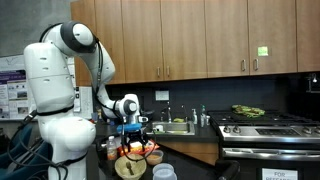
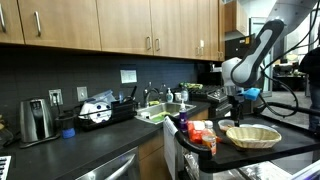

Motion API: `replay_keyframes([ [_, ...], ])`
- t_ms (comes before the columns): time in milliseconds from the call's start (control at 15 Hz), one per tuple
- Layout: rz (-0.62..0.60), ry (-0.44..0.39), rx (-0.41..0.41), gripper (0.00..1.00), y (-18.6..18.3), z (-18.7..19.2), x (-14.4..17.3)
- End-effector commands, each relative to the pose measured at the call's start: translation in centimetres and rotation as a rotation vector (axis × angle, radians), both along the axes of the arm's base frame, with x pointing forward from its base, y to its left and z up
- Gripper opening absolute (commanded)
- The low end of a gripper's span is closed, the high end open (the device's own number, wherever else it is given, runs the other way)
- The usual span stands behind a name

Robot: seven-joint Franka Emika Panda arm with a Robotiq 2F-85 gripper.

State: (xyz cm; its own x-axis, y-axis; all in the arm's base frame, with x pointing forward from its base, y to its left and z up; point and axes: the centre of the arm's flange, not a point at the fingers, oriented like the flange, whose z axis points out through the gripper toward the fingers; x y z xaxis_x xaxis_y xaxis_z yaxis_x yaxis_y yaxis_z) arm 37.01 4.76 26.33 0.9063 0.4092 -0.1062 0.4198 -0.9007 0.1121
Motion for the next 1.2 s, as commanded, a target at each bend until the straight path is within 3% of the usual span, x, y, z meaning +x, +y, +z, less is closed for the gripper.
replay_keyframes([
  [0, 0.021, 0.033, 0.006, 1.00, -3.0, -1.7, -6.9],
  [733, 0.034, 0.111, 0.065, 1.00, -5.2, -3.5, -7.7],
  [1133, 0.015, 0.101, 0.095, 1.00, -5.0, -3.9, -7.9],
])
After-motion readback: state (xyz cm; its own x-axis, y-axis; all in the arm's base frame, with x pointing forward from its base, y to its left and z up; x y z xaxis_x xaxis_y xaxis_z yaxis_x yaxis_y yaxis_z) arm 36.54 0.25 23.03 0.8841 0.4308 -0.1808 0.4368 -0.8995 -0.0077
